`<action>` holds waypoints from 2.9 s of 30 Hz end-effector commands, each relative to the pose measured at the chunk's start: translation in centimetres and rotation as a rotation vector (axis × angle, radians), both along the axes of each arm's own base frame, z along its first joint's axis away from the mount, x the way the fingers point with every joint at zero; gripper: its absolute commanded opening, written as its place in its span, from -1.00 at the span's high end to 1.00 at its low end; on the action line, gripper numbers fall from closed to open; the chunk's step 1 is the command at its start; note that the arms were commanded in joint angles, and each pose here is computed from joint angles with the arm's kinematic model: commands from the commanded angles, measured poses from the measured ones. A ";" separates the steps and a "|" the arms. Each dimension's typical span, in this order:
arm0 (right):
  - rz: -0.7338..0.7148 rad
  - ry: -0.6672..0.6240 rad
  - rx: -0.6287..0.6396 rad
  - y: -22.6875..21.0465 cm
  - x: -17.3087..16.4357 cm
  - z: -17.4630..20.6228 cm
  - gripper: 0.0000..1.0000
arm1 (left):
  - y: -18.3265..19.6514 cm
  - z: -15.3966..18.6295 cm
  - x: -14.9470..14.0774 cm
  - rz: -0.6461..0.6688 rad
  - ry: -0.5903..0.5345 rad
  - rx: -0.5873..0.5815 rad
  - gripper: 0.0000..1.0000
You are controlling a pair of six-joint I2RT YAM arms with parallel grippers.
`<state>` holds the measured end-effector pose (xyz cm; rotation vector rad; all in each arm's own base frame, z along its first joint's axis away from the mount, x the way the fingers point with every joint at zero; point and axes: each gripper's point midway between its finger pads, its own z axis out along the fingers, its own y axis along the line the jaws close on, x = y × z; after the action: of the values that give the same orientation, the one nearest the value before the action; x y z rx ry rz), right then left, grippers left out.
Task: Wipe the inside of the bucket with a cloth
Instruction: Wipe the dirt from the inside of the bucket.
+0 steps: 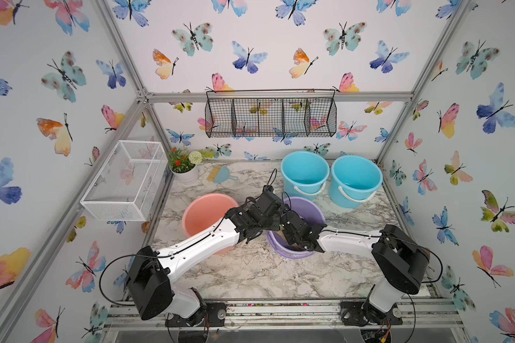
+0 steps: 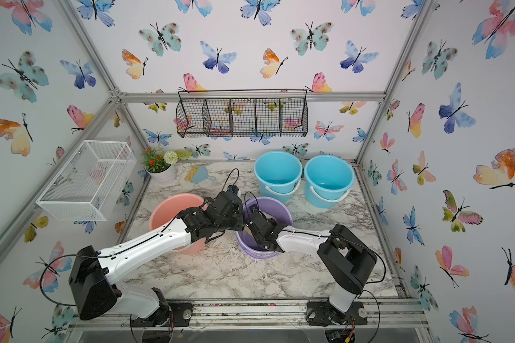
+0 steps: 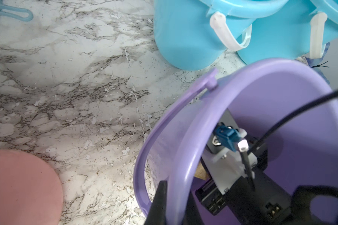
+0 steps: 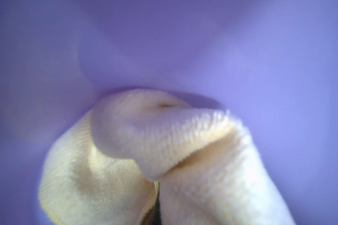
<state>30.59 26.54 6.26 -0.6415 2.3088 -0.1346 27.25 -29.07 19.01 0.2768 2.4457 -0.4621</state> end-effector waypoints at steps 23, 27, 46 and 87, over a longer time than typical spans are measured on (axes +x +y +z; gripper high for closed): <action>0.105 0.728 -0.181 -3.4 -12.9 -3.4 0.97 | -0.9 -1.5 -2.9 -0.116 0.085 0.038 1.00; 0.231 0.821 0.063 0.8 -15.0 -2.1 0.96 | -0.8 -1.7 -2.9 -0.113 0.087 0.044 1.00; 0.182 0.416 0.477 7.2 -7.5 0.3 0.97 | -1.2 -1.2 -3.6 -0.123 0.106 -0.013 1.00; 0.017 0.357 -0.241 -5.4 -6.9 -0.7 0.96 | 0.0 -1.4 -3.4 -0.083 0.090 0.014 1.00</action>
<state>26.79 22.08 6.14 -0.8044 2.4969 -0.3936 25.58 -29.13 18.55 0.2960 2.4741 -0.5004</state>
